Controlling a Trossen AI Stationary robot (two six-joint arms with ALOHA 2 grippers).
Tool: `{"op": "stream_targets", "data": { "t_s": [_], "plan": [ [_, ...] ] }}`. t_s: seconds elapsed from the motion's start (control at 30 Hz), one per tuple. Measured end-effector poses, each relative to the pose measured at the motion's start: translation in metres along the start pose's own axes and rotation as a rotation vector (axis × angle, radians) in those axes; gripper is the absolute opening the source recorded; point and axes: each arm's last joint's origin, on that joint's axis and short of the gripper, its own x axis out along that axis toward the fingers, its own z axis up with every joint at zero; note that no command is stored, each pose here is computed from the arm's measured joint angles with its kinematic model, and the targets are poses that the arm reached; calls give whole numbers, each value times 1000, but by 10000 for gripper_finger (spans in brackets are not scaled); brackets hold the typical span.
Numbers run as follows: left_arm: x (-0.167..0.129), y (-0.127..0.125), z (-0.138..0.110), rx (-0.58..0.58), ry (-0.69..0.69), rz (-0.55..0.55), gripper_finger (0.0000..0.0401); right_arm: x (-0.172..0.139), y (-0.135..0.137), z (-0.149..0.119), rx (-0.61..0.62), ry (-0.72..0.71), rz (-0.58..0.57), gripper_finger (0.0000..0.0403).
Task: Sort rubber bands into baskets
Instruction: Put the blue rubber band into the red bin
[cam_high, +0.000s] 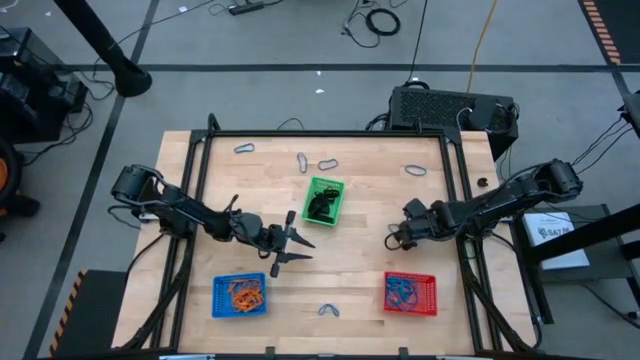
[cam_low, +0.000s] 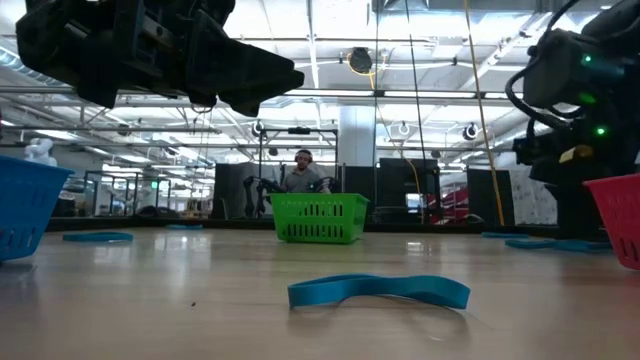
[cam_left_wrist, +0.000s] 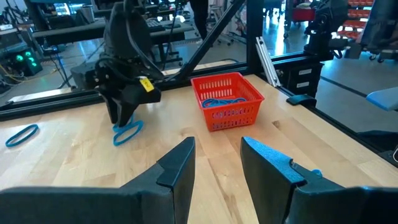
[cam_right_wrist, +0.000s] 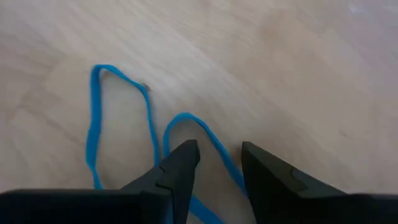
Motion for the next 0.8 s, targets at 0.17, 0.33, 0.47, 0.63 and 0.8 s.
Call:
{"op": "stream_targets", "data": {
  "t_s": [0.17, 0.33, 0.47, 0.63, 0.8],
  "plan": [
    [0, 0, 0, 0, 0, 0, 137, -2, 5, 3, -45, 1, 35, 80],
    [0, 0, 0, 3, 0, 0, 137, -13, 15, 14, -93, -52, 54, 10],
    [0, 0, 0, 5, 0, 1, 137, -31, 20, 28, -139, -69, 4, 2],
    [0, 0, 0, 1, 0, 1, 137, -59, 30, 42, -156, -51, 18, 1],
    [0, 0, 0, 0, 0, 0, 137, -81, 50, 43, -167, 45, 225, 1]
  ]
}}
